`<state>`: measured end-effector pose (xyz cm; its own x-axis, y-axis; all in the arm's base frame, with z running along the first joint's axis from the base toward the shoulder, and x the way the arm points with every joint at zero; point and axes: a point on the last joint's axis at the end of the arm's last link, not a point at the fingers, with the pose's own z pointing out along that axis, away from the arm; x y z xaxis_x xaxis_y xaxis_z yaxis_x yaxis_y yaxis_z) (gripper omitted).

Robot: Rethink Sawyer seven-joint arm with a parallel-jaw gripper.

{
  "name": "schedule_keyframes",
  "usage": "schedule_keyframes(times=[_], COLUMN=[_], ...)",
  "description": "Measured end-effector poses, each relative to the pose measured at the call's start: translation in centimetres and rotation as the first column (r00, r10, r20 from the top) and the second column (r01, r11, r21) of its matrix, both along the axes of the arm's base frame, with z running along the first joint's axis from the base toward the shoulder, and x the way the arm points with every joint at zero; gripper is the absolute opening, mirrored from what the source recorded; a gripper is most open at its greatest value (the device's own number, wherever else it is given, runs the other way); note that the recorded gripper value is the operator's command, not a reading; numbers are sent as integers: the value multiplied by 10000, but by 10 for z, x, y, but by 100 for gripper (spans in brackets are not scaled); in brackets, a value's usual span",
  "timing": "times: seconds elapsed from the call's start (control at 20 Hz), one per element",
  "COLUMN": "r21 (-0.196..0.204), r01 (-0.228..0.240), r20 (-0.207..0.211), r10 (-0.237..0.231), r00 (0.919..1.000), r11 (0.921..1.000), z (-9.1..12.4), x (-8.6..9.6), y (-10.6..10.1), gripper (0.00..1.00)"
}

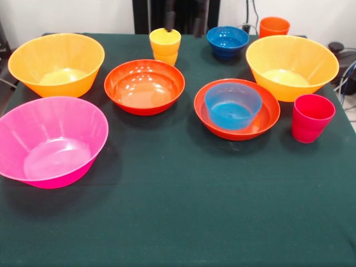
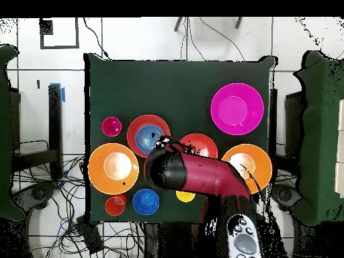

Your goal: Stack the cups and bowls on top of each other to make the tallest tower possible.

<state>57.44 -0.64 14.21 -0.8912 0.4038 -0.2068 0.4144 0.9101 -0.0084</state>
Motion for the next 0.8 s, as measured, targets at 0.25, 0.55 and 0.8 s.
schedule_keyframes(times=[0.25,0.55,0.8], r21=[-57,-122,-80], r01=[153,-204,-794], r20=[-314,-831,-1077], r10=[-155,193,781], r00=[9994,9963,9911], r11=[9999,9997,9968], z=[-10,-28,-48], x=[-19,-46,-59], y=[-35,-49,-39], gripper=[100,100,100])
